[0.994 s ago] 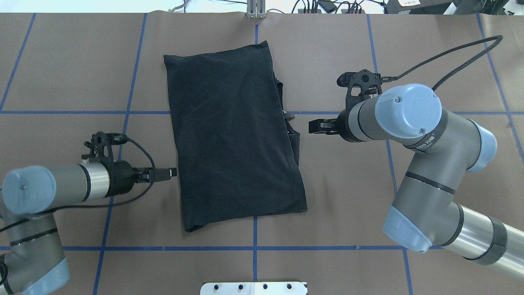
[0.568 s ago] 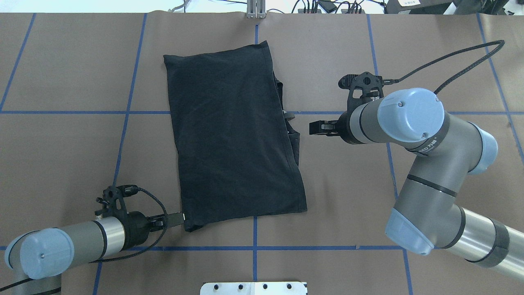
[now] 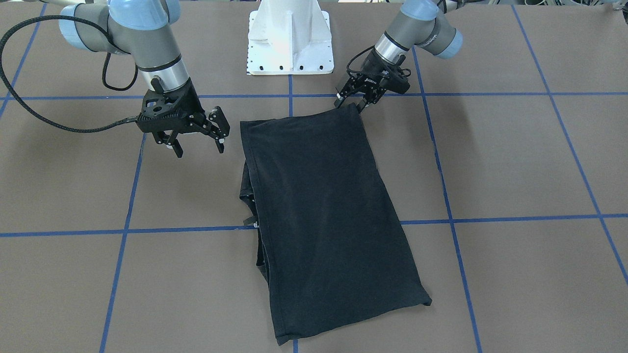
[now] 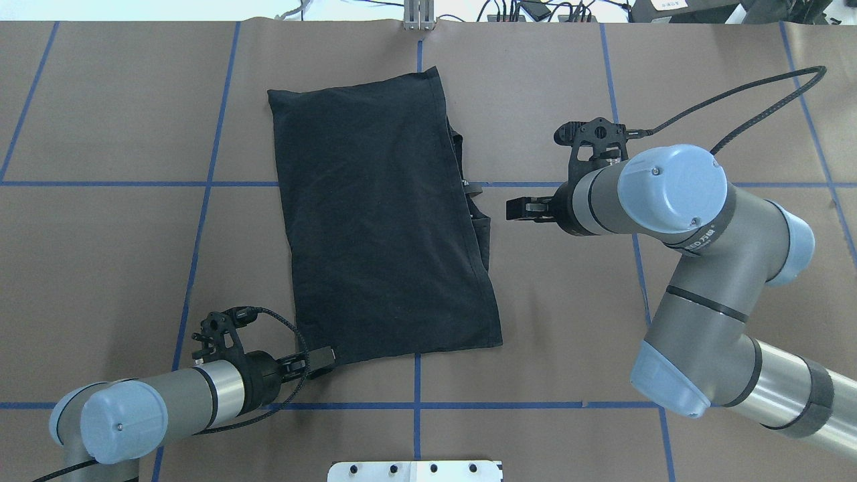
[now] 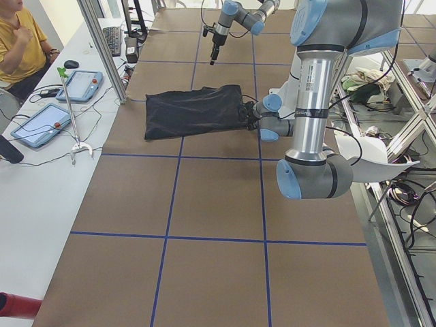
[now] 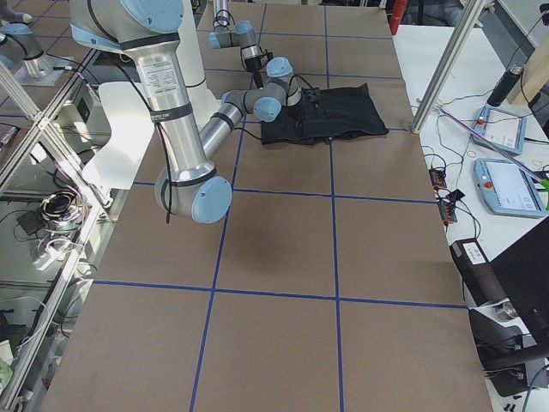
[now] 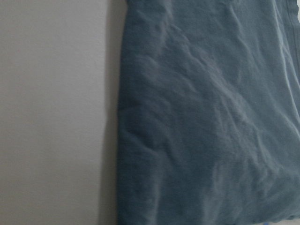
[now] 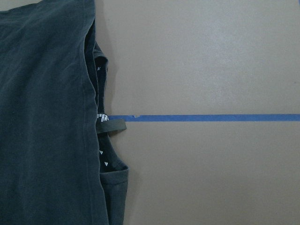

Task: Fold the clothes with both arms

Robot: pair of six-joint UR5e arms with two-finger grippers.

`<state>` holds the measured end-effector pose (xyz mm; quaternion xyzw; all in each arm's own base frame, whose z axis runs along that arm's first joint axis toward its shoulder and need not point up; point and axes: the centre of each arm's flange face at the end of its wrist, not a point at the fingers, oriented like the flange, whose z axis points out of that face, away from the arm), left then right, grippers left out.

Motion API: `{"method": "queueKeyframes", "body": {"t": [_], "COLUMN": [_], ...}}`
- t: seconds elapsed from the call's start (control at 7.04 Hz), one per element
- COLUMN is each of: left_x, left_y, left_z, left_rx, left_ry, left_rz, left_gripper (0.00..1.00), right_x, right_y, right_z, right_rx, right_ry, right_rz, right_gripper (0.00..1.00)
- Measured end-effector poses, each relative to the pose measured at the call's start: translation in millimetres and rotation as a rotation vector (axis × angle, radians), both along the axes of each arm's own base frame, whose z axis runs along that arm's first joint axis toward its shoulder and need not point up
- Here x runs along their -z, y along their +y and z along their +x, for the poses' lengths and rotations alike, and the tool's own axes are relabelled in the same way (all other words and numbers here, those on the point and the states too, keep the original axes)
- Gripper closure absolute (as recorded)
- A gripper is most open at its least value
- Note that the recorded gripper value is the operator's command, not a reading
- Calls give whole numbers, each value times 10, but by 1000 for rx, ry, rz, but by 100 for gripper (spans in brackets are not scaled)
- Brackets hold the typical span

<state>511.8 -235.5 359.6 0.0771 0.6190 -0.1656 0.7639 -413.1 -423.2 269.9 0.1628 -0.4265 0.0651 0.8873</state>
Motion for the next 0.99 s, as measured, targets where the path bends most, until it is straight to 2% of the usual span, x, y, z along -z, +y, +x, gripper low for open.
{"method": "queueKeyframes", "body": {"t": [0.14,0.28,0.43,0.57,0.99], "left_x": [-2,-24,-38,-34,-25], "left_y": [0,1,2,2,-13], "left_z": [11,8,4,-2,-27], "left_rx": [1,1,1,1,4], "left_ry": [-4,-9,-12,-12,-10], "left_rz": [-4,-6,-7,-7,-6], "left_gripper": [17,30,74,100,100], "right_x": [2,5,4,4,1], "right_y": [-1,-1,-2,-3,8], "right_z": [0,-1,-1,-1,-14], "right_rx": [-1,-1,-1,-1,1], "right_ry": [0,-1,0,0,1], "right_rz": [0,0,1,1,1], "right_gripper": [0,0,0,0,0]}}
